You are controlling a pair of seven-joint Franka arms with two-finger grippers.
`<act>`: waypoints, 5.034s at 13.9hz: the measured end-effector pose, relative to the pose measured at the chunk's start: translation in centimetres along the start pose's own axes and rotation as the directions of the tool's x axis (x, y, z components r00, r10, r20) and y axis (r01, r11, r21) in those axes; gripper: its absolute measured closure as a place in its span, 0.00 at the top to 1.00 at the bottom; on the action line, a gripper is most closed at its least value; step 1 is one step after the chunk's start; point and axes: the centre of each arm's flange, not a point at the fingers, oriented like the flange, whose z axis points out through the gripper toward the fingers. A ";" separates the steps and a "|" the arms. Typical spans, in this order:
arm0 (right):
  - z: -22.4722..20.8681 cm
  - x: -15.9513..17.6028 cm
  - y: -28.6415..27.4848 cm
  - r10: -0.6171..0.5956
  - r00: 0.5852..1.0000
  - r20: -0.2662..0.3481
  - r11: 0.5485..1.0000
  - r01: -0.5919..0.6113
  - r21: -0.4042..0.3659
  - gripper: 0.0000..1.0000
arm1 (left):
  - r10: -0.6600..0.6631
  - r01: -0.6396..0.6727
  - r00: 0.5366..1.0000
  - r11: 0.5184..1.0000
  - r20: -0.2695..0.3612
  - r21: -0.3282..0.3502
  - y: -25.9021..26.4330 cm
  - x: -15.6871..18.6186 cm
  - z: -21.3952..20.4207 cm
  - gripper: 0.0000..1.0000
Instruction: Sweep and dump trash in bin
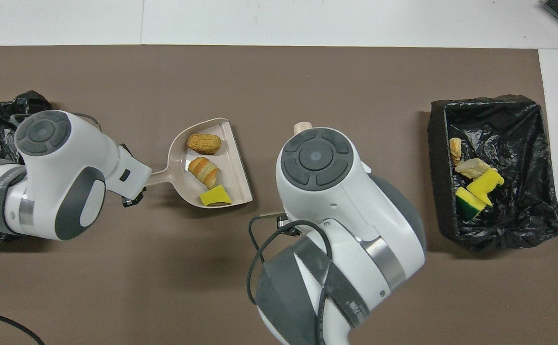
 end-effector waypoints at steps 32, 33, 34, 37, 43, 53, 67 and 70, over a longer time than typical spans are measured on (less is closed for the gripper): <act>17.8 -12.4 -14.7 0.104 0.994 -0.021 0.991 -0.102 0.083 0.46 | 0.080 -0.197 0.683 0.977 0.726 0.078 -12.8 -35.7 -12.0 0.33; 17.7 -12.1 -14.6 0.108 0.994 -0.022 0.990 -0.106 0.088 0.49 | 0.073 -0.200 0.651 0.977 0.755 0.078 -12.2 -34.8 -11.8 0.33; 17.5 -11.9 -14.5 0.113 0.993 -0.024 0.990 -0.110 0.092 0.49 | 0.071 -0.208 0.626 0.975 0.776 0.078 -11.7 -34.0 -11.9 0.33; 16.3 -9.9 -12.9 0.156 0.987 -0.029 0.981 -0.152 0.117 0.54 | 0.046 -0.217 0.582 0.971 0.812 0.101 -10.3 -33.7 -14.2 0.33; 8.4 -3.6 -4.9 0.205 0.972 -0.114 0.955 -0.172 0.243 1.00 | -0.027 -0.214 0.505 0.964 0.862 0.155 -7.2 -34.0 -20.6 0.33; -4.8 -0.6 23.1 0.344 0.934 -0.101 0.912 -0.306 0.274 1.00 | -0.037 -0.123 0.848 0.957 0.528 0.264 -7.4 -26.7 -18.4 0.33; -9.0 4.1 39.9 0.312 0.927 -0.211 0.945 -0.280 0.167 1.00 | -0.612 0.604 0.790 0.786 0.031 0.133 -2.7 -1.2 -8.6 0.33; -11.6 5.1 39.2 0.278 0.939 -0.202 0.959 -0.261 0.107 1.00 | -0.765 0.765 0.643 0.642 -0.019 0.053 -1.0 6.7 -4.4 0.33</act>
